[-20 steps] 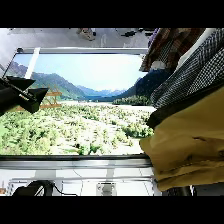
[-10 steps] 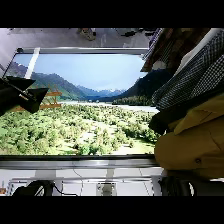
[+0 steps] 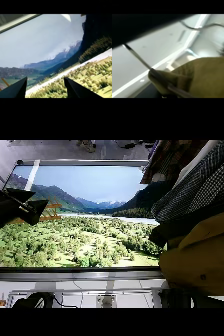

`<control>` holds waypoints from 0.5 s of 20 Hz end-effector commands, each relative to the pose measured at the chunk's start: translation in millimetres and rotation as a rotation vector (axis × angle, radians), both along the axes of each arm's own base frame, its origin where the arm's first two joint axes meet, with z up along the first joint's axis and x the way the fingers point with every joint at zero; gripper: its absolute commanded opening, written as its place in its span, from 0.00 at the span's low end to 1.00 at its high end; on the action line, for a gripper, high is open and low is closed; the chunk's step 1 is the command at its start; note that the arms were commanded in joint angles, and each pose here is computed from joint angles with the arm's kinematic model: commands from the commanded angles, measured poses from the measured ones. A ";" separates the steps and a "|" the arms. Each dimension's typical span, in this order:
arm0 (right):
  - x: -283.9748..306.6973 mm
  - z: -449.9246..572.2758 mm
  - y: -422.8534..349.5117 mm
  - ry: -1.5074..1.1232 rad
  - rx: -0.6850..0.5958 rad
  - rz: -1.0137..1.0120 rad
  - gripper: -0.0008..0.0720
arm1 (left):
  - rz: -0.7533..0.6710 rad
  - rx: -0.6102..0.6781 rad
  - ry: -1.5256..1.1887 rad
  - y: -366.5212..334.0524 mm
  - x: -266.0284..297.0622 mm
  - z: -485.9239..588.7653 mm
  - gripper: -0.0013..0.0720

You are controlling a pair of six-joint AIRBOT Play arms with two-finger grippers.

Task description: Fold the clothes and pants, and hang the long-sleeved shirts on hangers.

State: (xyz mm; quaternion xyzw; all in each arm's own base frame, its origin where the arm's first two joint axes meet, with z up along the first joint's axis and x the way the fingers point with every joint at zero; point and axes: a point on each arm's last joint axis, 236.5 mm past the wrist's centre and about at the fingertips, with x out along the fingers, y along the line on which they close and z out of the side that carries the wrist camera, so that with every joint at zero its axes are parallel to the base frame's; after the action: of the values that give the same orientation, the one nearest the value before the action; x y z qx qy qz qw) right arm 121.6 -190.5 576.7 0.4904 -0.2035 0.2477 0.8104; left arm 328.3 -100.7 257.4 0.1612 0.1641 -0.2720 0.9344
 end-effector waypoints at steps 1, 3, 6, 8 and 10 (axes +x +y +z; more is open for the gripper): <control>21.3 -62.9 -14.2 0.292 -0.055 -0.101 0.06 | -0.001 0.000 0.002 -0.2 0.1 -0.4 0.77; 29.2 -96.7 -15.4 0.437 -0.091 -0.124 0.06 | -0.001 0.000 0.002 -0.1 0.1 -0.4 0.77; 31.7 -124.4 -10.6 0.546 -0.154 -0.121 0.21 | -0.001 0.000 0.002 -0.1 0.1 -0.4 0.77; 28.2 -119.3 -2.7 0.527 -0.205 -0.135 0.58 | -0.001 0.000 0.002 -0.2 0.0 -0.5 0.77; 21.3 -110.4 5.0 0.505 -0.248 -0.182 0.71 | -0.003 0.001 0.005 -0.4 -0.4 -1.3 0.77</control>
State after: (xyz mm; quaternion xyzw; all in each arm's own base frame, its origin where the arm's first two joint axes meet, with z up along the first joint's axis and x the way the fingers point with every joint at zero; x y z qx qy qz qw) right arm 148.0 -194.3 467.5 0.4485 -0.0121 0.0799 0.8901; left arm 328.3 -100.8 257.3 0.1611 0.1643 -0.2721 0.9344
